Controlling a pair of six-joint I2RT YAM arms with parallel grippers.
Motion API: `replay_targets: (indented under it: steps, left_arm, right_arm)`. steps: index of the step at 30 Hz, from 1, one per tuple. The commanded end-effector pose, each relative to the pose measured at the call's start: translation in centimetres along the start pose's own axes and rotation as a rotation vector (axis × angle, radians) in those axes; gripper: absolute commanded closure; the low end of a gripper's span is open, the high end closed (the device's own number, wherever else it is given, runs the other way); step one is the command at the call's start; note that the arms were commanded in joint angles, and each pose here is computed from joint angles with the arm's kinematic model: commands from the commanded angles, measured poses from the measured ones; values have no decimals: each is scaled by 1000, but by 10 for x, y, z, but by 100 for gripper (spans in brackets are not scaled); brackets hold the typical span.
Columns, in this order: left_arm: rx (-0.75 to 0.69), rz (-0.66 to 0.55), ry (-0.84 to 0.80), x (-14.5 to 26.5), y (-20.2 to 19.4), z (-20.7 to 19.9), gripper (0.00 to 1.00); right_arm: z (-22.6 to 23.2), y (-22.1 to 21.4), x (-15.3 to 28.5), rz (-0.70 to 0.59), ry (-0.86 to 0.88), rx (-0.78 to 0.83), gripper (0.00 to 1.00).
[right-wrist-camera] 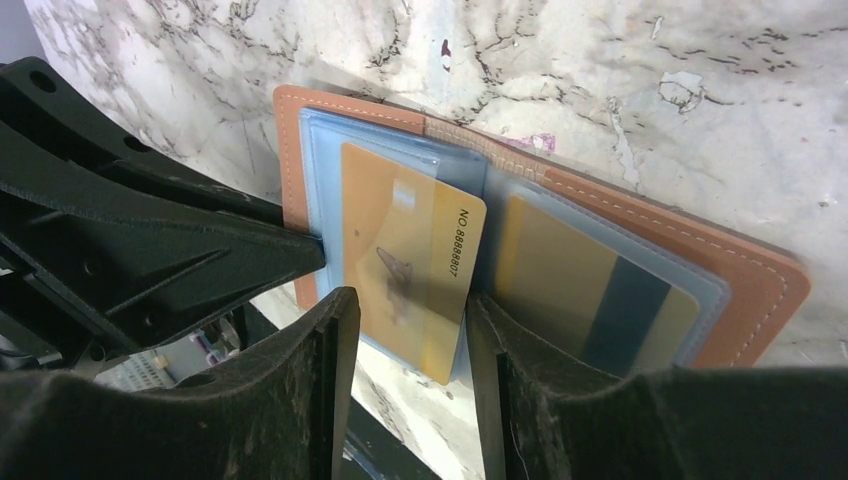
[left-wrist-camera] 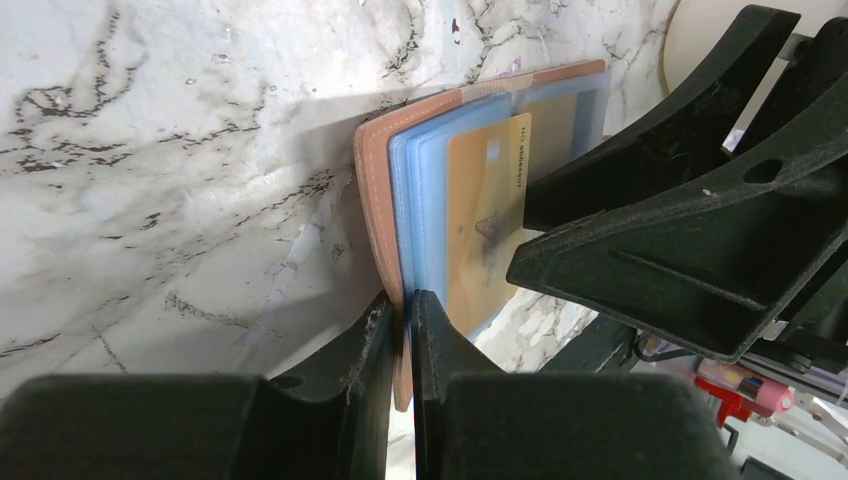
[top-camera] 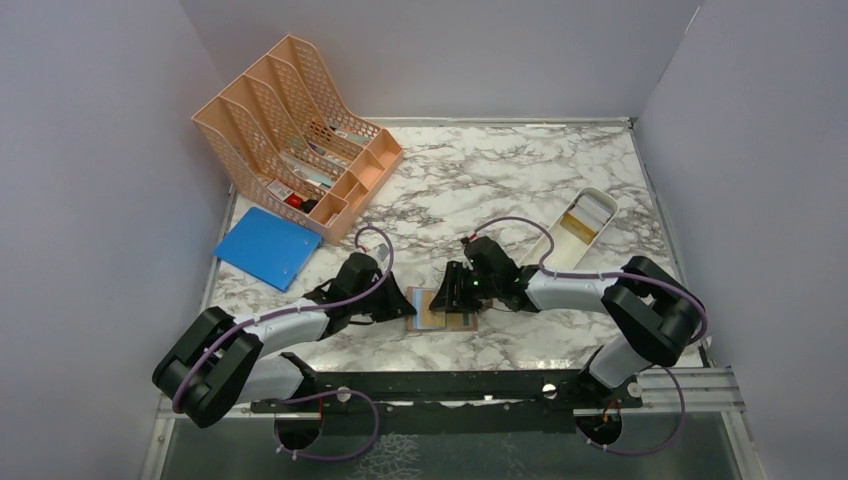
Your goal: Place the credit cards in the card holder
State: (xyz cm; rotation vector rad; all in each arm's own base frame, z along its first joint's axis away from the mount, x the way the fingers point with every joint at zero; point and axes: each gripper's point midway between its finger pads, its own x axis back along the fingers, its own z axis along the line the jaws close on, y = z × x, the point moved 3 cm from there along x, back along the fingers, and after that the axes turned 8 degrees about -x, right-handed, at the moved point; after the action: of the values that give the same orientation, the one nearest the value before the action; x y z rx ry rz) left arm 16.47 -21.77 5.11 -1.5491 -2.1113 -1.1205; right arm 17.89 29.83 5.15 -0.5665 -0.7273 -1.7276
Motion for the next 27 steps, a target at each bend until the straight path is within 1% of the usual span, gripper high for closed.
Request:
replay_targets:
  steps: [1, 5, 9, 11, 14, 18, 25, 27]
  left_arm:
    - [-22, -27, -36, -1, 10, -12, 85]
    - [-19, -28, -37, -1, 10, -12, 85]
    - [-22, -34, -43, 1, 10, -14, 85]
    - [-24, -35, -48, 1, 11, -15, 85]
    - [-27, -37, -58, 1, 12, -17, 84]
    - [-33, -38, -82, 0, 12, -21, 83]
    - [-40, -27, -114, -2, 11, -27, 81]
    - [-45, -30, -121, -1, 12, -29, 79]
  right_arm:
    - [-8, 4, 4, -31, -79, 43, 50]
    - [-6, 4, -1, -10, -77, 45, 48]
    - [-1, 3, -5, 6, -42, 49, 48]
    - [5, 3, -5, 9, -10, 64, 51]
    - [12, 2, -5, 14, 24, 89, 60]
    - [12, 0, -9, 39, 29, 112, 66]
    - [12, -6, -17, 84, 57, 123, 70]
    - [10, -7, -17, 90, 47, 128, 69]
